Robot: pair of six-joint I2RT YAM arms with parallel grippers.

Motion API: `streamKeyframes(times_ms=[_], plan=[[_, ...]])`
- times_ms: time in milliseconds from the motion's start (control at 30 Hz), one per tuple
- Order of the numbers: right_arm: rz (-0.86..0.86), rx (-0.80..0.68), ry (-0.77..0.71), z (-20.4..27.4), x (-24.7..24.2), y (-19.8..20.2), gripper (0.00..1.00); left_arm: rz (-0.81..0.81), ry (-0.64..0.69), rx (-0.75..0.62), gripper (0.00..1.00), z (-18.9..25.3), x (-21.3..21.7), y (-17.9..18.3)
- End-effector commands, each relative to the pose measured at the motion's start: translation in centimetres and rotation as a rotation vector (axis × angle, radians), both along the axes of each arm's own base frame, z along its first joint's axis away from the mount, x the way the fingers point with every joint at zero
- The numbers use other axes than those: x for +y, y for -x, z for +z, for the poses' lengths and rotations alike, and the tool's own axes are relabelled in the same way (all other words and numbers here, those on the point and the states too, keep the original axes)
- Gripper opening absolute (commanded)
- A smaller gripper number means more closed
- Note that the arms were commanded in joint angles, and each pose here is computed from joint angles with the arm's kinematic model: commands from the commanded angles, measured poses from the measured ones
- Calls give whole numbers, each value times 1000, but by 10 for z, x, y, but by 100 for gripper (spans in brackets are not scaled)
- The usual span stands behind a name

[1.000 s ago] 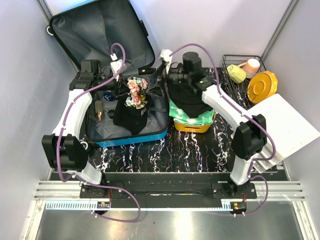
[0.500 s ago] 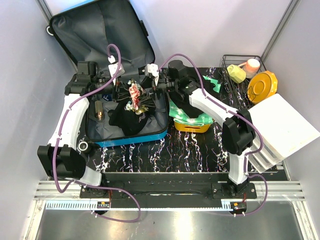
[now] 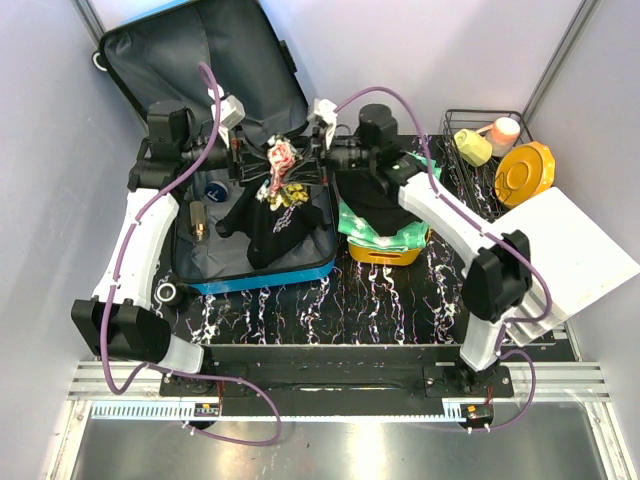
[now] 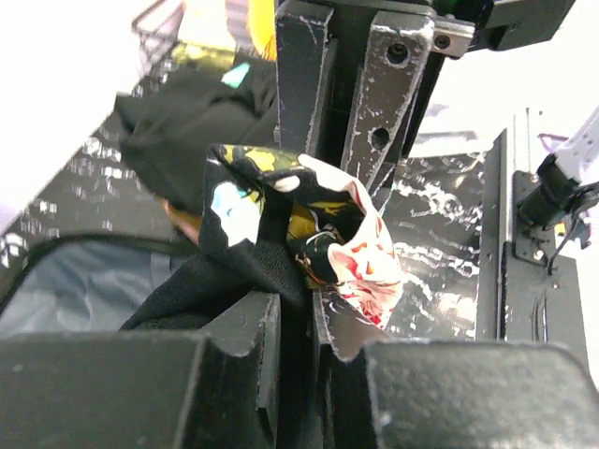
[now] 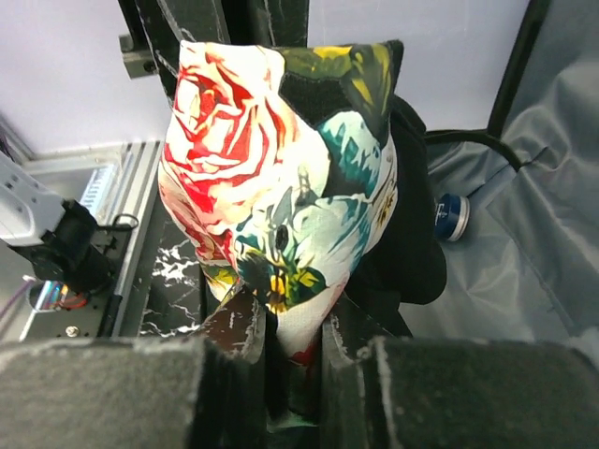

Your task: Open, take out, and arrange the luggage

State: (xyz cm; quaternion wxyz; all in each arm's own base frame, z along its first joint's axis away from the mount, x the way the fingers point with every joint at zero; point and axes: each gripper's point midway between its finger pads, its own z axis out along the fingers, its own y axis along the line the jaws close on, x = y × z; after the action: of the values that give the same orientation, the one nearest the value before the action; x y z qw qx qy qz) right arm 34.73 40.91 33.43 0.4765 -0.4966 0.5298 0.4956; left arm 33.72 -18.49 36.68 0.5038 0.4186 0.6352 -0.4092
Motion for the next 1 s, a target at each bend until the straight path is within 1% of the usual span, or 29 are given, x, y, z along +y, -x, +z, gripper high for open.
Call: streamKeyframes(times_ms=[0, 33, 67, 133, 167, 267, 300, 333, 433, 500, 533, 600, 633, 667, 700, 733, 800, 833, 867, 900, 933, 967], plan=[[-56, -60, -145, 118, -53, 27, 0, -75, 120, -223, 23, 93, -19, 26], [-54, -33, -155, 129, -61, 33, 0, -72, 130, -228, 38, 100, -24, 28], [-80, -11, -160, 133, -74, 28, 0, -72, 136, -237, 59, 103, -27, 28], [-84, 61, -177, 146, -88, 35, 0, -63, 178, -206, 71, 111, -33, 29], [-115, 83, -182, 149, -102, 27, 0, -53, 193, -197, 82, 113, -34, 26], [-150, 144, -203, 162, -126, 33, 0, -12, 204, -172, 94, 115, -31, 13], [-176, 150, -206, 164, -138, 30, 0, -1, 199, -169, 96, 113, -29, 10], [-185, 160, -216, 171, -146, 36, 0, 12, 189, -171, 96, 110, -29, 6], [-221, 204, -231, 179, -166, 35, 0, 44, 179, -168, 98, 103, -27, -1], [-244, 245, -227, 173, -177, 25, 0, 50, 168, -159, 98, 98, -27, -4], [-273, 303, -227, 164, -187, 12, 0, 58, 154, -153, 98, 93, -26, -6], [-290, 356, -224, 156, -195, -2, 0, 71, 136, -146, 98, 86, -25, -9], [-313, 393, -222, 146, -204, -19, 0, 91, 117, -140, 98, 78, -22, -13], [-327, 417, -221, 140, -208, -30, 0, 100, 110, -119, 98, 73, -22, -15], [-345, 444, -223, 133, -214, -41, 0, 110, 94, -127, 98, 69, -20, -17], [-372, 514, -226, 118, -222, -63, 0, 135, 73, -117, 98, 61, -17, -22], [-379, 565, -226, 108, -230, -81, 0, 168, 42, -103, 98, 49, -11, -27], [-397, 612, -221, 87, -234, -101, 0, 201, 18, -85, 98, 39, -6, -32], [-434, 623, -227, 79, -247, -114, 0, 234, 7, -68, 98, 31, 2, -38], [-453, 598, -226, 77, -252, -126, 0, 252, -2, -51, 98, 25, 7, -41], [-480, 632, -213, 54, -258, -146, 0, 282, -11, -10, 98, 14, 14, -45], [-504, 678, -198, 39, -264, -156, 0, 318, -13, 12, 98, 8, 25, -51]])
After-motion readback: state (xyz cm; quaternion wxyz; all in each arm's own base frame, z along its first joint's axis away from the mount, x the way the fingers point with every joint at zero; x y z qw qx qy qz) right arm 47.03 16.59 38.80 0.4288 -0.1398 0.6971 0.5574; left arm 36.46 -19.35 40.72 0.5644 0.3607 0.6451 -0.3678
